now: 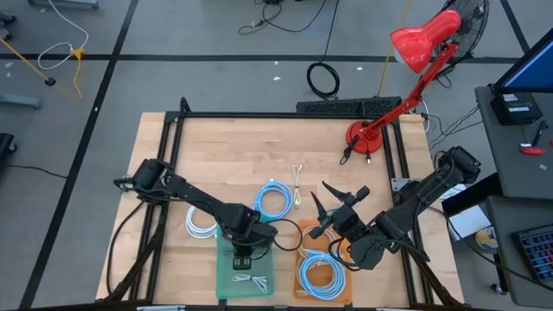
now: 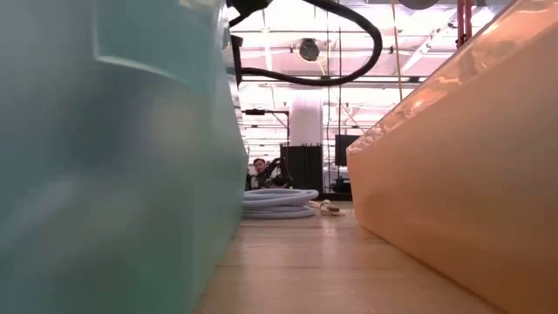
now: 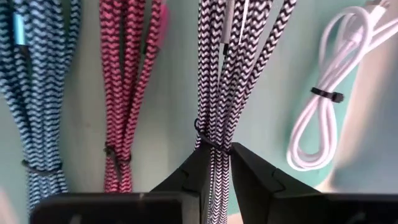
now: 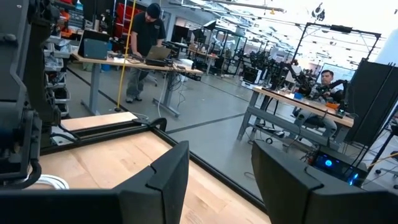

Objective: Pick & Place USB Port
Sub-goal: Put the black charger cable into the green bin, then put the blue video cable into the orange bin

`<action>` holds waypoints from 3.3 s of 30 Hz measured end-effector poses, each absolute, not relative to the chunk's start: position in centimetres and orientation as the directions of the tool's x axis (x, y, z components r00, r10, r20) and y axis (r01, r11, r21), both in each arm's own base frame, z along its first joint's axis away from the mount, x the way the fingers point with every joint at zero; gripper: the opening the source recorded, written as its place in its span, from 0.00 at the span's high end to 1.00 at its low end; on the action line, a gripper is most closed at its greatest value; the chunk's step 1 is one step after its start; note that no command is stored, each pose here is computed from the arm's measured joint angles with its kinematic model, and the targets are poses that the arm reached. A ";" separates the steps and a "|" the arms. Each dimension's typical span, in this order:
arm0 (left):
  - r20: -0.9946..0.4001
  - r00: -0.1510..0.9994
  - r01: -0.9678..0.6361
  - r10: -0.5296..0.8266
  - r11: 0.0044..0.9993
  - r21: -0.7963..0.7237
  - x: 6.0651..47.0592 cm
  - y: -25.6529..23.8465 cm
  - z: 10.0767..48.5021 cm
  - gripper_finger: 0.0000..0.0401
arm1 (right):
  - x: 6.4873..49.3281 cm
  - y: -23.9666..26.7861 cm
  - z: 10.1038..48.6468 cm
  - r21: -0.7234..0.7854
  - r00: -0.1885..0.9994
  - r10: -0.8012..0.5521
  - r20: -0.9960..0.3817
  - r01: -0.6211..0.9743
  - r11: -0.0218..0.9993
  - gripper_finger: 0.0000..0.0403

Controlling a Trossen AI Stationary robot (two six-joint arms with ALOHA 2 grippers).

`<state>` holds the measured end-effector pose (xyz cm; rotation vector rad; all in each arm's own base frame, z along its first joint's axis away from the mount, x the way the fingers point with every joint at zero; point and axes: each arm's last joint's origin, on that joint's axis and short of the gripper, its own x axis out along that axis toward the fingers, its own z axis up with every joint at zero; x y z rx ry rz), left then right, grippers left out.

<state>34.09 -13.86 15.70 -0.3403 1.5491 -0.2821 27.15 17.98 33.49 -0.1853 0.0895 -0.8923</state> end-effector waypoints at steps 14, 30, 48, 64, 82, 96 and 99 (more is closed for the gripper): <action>-0.958 0.053 -0.095 -0.281 0.954 -0.285 33.3 -13.4 17.8 0.82 | 27.2 18.0 33.5 -0.198 0.625 -0.780 -0.001 0.765 0.613 0.59; -0.897 0.433 -0.058 -0.091 0.990 -0.129 28.5 -15.2 28.9 0.82 | 27.2 18.0 33.5 -0.196 0.625 -0.780 -0.001 0.765 0.613 0.59; -0.529 0.746 -0.286 0.405 0.912 0.295 21.3 -20.1 30.5 0.82 | 31.0 13.9 32.2 -0.083 0.803 -0.583 -0.125 0.577 0.813 0.59; -0.401 0.641 -0.528 0.654 0.756 0.388 15.8 -14.3 27.4 0.82 | 33.7 8.7 29.4 0.133 0.978 -0.199 -0.066 0.206 0.969 0.59; -0.370 0.634 -0.687 0.679 0.714 0.133 10.2 -6.7 24.3 0.82 | 39.9 12.5 30.2 0.013 0.985 0.061 -0.165 -0.059 0.998 0.59; -0.434 0.652 -0.667 0.622 0.743 0.064 11.6 -7.6 24.0 0.82 | 43.1 16.2 30.4 -0.185 0.900 -0.091 -0.425 0.012 0.983 0.59; -0.438 0.676 -0.621 0.592 0.778 0.093 12.0 -8.1 24.1 0.82 | 41.5 16.2 30.8 -0.220 0.856 -0.215 -0.470 0.122 0.968 0.59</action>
